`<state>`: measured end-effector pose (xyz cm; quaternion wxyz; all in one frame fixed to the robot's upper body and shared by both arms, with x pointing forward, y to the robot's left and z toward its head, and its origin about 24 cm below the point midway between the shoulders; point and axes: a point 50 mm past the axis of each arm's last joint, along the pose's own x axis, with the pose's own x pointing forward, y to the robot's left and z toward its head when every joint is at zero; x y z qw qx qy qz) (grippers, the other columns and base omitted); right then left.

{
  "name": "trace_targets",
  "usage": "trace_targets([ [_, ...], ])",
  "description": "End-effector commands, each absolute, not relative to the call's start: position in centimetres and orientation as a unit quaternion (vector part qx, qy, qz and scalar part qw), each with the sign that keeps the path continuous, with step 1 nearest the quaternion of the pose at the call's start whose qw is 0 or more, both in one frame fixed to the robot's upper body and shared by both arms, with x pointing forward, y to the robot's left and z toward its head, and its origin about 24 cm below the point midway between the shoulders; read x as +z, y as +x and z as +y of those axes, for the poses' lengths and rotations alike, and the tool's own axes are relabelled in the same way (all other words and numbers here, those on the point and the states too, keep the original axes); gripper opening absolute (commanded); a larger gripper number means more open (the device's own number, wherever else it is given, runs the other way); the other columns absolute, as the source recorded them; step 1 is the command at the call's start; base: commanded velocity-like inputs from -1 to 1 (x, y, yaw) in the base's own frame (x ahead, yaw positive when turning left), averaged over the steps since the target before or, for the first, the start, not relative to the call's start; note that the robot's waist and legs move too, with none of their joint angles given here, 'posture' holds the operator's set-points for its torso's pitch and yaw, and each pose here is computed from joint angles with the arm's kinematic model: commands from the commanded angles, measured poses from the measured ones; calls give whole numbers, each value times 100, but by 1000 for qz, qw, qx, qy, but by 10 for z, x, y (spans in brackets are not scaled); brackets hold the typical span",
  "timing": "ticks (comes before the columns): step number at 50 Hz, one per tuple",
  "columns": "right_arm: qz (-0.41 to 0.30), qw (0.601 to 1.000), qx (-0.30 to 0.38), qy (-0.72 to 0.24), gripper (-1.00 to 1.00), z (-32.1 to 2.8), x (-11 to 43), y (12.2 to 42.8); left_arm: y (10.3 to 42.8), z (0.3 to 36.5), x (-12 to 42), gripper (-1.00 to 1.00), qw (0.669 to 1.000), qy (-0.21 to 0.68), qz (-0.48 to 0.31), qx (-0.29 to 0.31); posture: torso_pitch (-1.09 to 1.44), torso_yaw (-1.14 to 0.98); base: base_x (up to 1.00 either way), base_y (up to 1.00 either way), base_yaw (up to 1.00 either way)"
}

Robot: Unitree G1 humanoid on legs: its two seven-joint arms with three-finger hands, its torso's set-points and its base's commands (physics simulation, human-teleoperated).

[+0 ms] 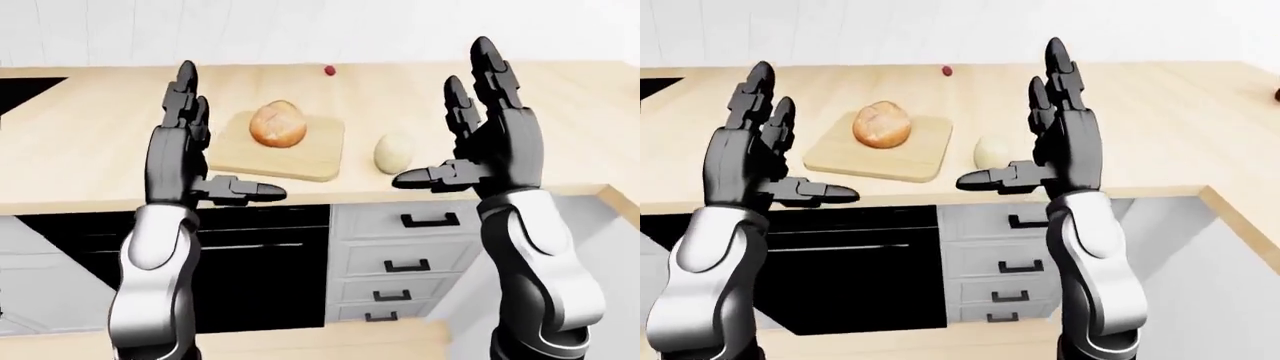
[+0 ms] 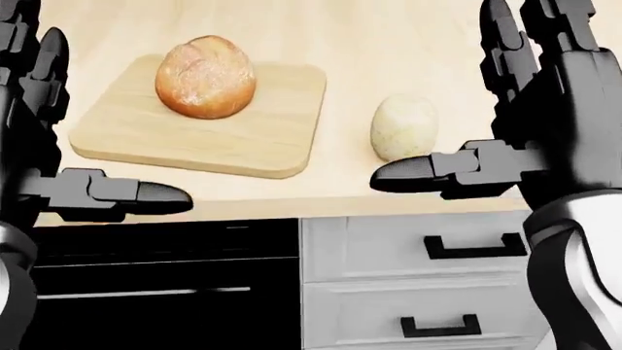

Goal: Pick up the wedge of cheese and place it on the slice of bread to prepare a simple cheese on bread dish.

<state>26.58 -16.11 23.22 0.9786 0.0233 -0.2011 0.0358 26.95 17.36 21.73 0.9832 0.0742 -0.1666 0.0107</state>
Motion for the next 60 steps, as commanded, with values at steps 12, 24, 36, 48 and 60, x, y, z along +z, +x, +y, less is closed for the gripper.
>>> trace_targets([
  [12, -224, 974, 30, 18, 100, -163, 240, 261, 265, 171, 226, 100, 978, 77, -194, 7, 0, 0, 10, 0, 0],
  [24, -227, 973, 36, 12, 100, -162, 241, 259, 264, 172, 225, 100, 978, 76, -194, 8, 0, 0, 2, 0, 0],
  [36, -229, 973, 37, 11, 100, -162, 244, 258, 263, 172, 230, 100, 977, 78, -197, 8, 0, 0, 11, 0, 0],
  [48, -229, 973, 27, 12, 100, -165, 245, 257, 261, 174, 229, 100, 977, 81, -197, 12, 0, 0, 8, 0, 0],
  [60, -240, 971, 14, -4, 100, -169, 256, 246, 246, 188, 240, 100, 973, 93, -207, 38, 0, 0, 0, 0, 0],
])
